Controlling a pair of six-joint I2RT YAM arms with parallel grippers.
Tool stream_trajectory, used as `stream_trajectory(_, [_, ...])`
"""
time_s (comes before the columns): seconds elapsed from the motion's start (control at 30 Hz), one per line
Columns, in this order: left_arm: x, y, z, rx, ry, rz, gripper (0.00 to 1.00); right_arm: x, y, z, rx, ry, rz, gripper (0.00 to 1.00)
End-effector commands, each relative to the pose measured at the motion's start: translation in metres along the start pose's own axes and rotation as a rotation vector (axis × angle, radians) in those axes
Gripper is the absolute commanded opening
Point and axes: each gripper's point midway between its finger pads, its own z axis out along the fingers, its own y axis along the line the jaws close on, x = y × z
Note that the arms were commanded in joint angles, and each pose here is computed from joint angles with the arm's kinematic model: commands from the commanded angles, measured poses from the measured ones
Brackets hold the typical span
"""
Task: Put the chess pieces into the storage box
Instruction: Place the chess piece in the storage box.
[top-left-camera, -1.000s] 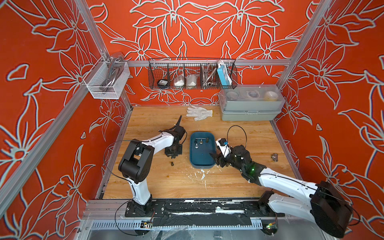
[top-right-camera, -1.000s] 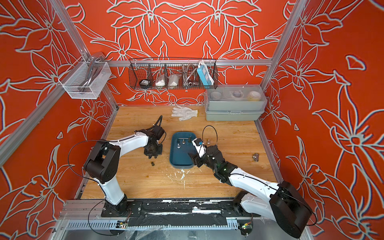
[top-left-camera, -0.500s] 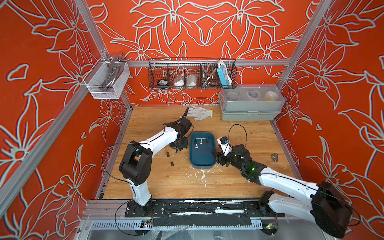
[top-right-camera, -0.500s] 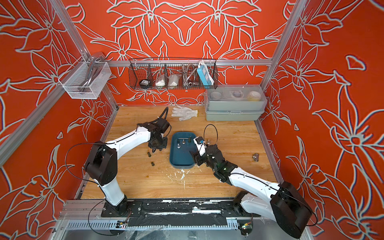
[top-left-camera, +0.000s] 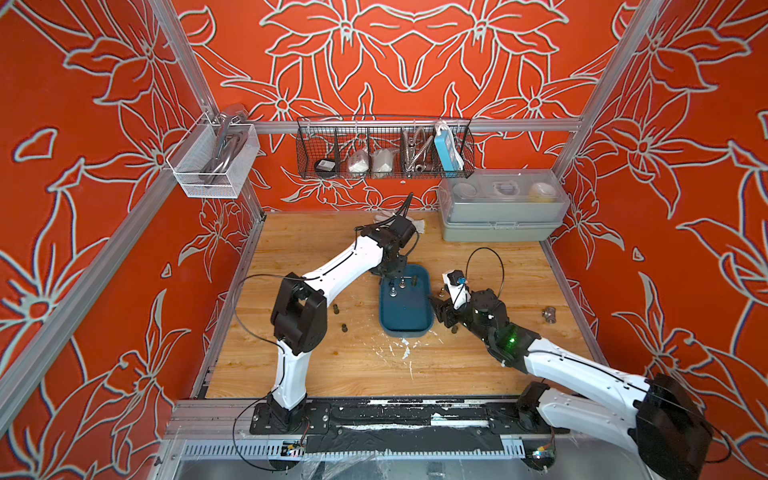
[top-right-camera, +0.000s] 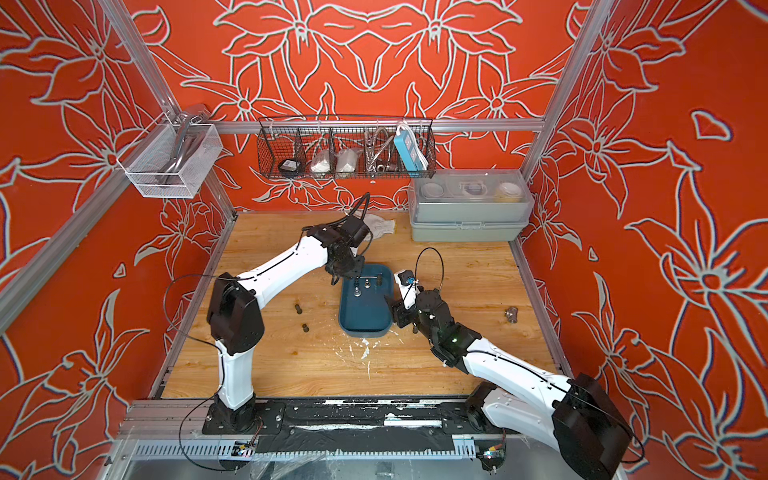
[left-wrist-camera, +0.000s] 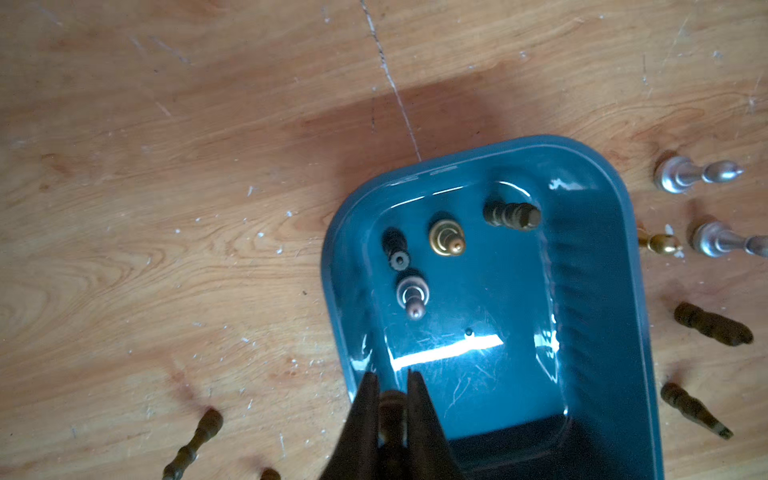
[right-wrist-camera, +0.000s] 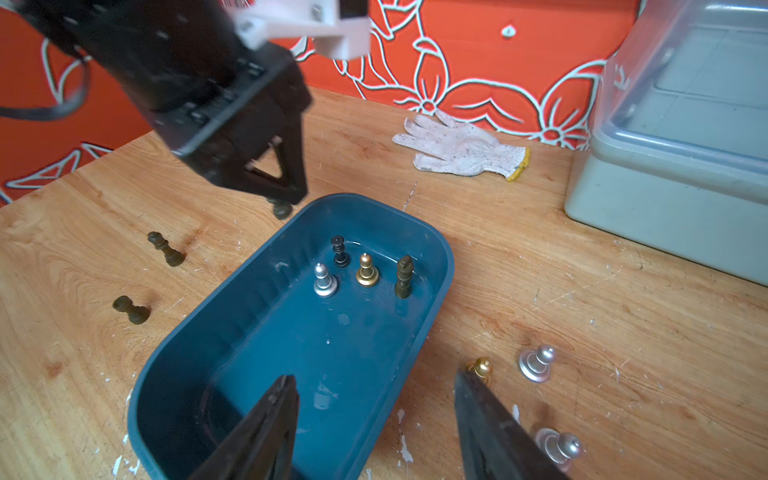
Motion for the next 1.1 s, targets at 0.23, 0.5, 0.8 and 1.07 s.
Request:
stream_trajectory(0.23, [0.000, -0.028, 0.031, 0.014, 0.074, 0.080, 0.12, -0.004, -0.008, -0.004, 0.038, -0.013, 0.018, 0.64])
stream_trajectory(0.5, [0.000, -0.041, 0.047, 0.032, 0.079, 0.090, 0.12, -0.004, -0.008, -0.003, 0.036, -0.012, 0.015, 0.64])
stream_trajectory(0.8, [0.007, -0.046, 0.062, 0.024, 0.095, 0.097, 0.13, -0.002, -0.007, -0.002, 0.032, -0.007, 0.013, 0.64])
stream_trajectory(1.07, [0.009, -0.048, 0.076, 0.017, 0.098, 0.098, 0.13, -0.003, -0.007, -0.003, 0.034, -0.009, 0.012, 0.64])
